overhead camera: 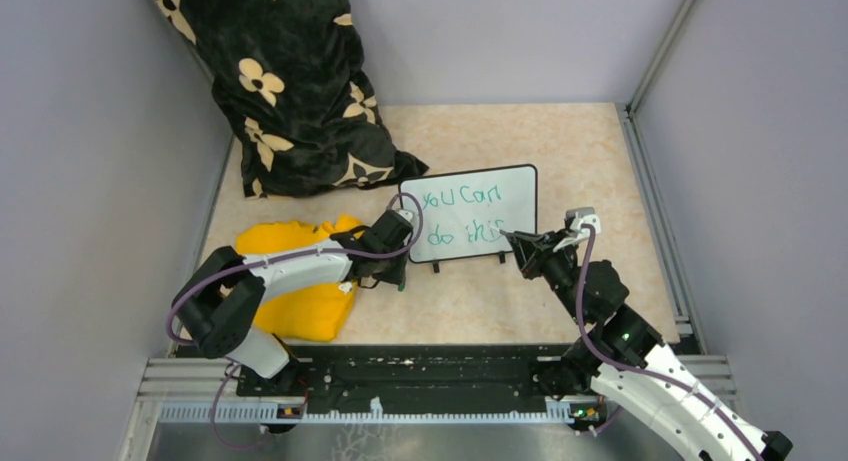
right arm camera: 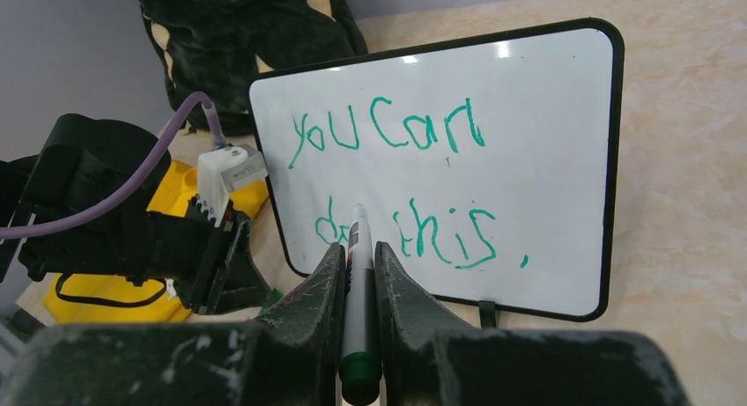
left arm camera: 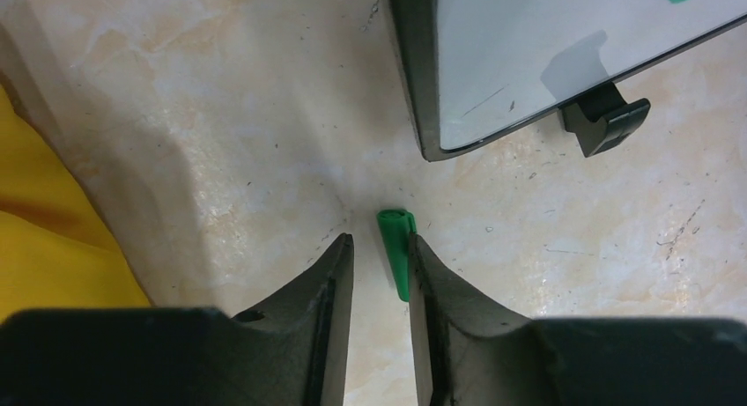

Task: Write a sentence on the whiteboard
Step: Close the whiteboard marker at the center of the board.

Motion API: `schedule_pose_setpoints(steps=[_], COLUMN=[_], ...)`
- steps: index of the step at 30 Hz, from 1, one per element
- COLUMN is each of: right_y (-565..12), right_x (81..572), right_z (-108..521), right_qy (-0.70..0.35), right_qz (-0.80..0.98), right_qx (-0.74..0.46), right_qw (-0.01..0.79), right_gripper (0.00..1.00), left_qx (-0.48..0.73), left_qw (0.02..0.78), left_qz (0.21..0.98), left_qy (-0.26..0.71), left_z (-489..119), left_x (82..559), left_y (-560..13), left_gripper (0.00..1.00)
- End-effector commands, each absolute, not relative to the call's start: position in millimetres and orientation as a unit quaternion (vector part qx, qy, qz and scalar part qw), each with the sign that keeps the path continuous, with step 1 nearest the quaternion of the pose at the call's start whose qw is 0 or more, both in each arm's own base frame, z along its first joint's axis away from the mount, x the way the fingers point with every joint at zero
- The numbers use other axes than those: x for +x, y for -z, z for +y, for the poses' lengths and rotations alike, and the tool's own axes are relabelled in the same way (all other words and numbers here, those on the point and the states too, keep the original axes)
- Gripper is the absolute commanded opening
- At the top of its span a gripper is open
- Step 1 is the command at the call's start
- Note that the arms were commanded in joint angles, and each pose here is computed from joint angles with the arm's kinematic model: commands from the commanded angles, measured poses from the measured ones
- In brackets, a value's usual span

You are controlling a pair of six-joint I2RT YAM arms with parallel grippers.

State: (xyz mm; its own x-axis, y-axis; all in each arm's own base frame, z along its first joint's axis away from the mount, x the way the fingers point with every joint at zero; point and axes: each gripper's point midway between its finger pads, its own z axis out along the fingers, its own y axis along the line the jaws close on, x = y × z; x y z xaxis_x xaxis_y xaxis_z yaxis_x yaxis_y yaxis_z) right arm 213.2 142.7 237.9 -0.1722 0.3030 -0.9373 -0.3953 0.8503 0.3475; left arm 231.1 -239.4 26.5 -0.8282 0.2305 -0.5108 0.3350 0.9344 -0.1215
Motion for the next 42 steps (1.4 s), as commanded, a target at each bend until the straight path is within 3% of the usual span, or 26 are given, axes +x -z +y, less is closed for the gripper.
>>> schedule_pose_setpoints(steps=[1, 9, 19, 42], right_y=[-251.7, -251.1, -252.2, -253.4], right_x=[215.7, 215.9, 215.1, 215.3], right_z=[139.3, 139.2, 139.7, 138.9], right_qy=[-0.278, -0.277, -0.280, -0.279], right_qz=[0.698, 0.698, 0.698, 0.695], right_qx=[-0.019, -0.019, -0.020, -0.019], right_qw=[0.659, 0.660, 0.659, 0.662], right_gripper=[0.00, 0.00, 0.00, 0.00], left_qx=[0.139, 0.130, 0.124, 0.162], left_qw=[0.253, 0.251, 0.256, 0.226], left_qz=[0.954, 0.955, 0.954, 0.959], left_qy=[0.087, 0.087, 0.091, 0.044], left_z=[-233.3, -227.7, -227.3, -226.7], left_x=[229.5, 224.2, 223.9, 224.7], left_y=[-20.8, -19.9, -32.5, -10.8], left_gripper=[0.32, 0.30, 0.44, 0.38])
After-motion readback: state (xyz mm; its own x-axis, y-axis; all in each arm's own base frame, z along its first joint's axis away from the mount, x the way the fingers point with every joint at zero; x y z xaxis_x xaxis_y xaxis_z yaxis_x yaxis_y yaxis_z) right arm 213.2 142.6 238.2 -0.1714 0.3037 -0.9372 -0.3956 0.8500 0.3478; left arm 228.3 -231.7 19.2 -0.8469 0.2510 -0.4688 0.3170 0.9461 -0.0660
